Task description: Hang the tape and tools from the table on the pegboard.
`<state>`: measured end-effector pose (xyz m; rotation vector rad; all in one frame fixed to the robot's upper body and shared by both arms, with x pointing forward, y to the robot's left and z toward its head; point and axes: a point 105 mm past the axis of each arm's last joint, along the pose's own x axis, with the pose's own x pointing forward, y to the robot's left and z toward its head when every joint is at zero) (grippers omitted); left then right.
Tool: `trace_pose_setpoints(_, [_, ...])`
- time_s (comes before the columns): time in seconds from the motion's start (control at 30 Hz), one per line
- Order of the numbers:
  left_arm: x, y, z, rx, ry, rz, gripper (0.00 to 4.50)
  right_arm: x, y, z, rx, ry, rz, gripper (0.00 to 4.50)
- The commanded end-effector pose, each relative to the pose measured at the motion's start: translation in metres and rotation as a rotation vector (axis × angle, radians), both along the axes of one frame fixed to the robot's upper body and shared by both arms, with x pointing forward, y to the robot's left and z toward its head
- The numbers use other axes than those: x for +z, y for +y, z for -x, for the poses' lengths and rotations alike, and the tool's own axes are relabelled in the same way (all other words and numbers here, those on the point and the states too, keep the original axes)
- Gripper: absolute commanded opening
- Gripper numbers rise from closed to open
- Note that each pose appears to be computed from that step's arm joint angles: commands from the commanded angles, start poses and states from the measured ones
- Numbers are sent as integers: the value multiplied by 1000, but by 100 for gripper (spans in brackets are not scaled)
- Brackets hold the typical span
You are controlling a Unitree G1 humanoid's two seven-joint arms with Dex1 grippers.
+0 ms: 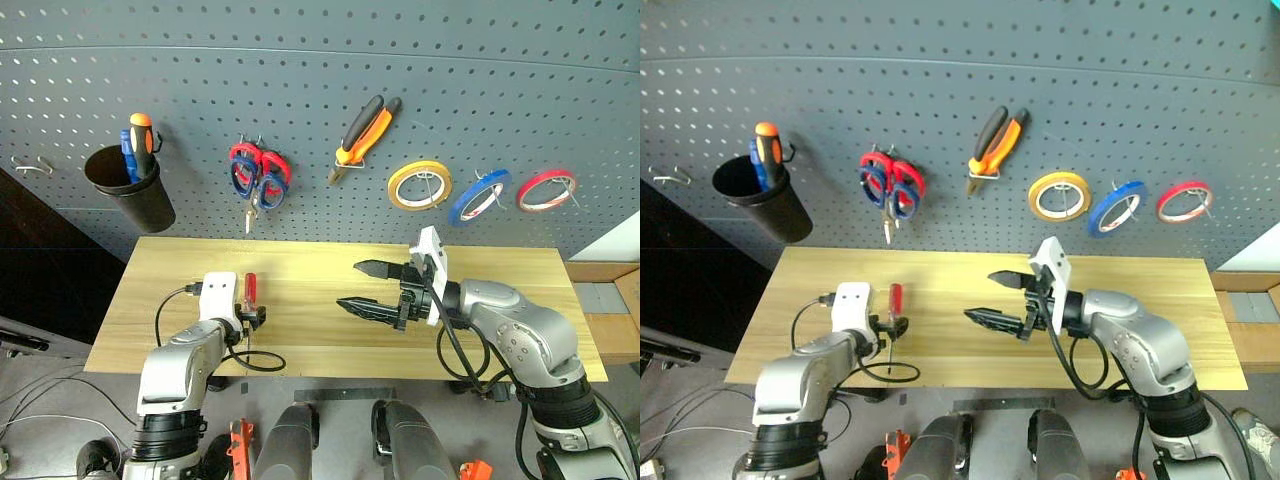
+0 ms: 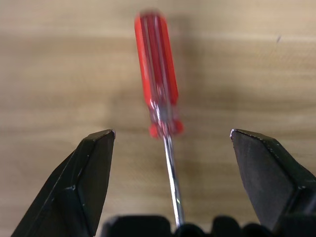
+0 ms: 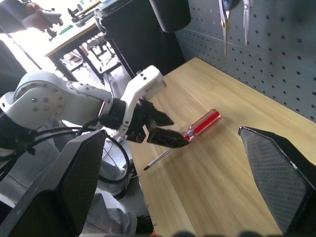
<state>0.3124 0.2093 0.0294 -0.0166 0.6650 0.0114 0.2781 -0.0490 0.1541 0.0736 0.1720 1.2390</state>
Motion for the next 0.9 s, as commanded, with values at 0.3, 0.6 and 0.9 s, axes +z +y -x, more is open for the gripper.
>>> trace_pose_setpoints(0.3, [4, 0, -23, 84, 34, -5, 401, 8, 3, 10, 28, -22, -10, 450])
trace_pose_setpoints(0.6, [0, 4, -37, 89, 80, -9, 401, 6, 2, 13, 26, -5, 8, 450])
trace_pose_setpoints(0.9, [-4, -1, -41, 85, 107, 38, 365, 4, 2, 15, 22, 19, 10, 450])
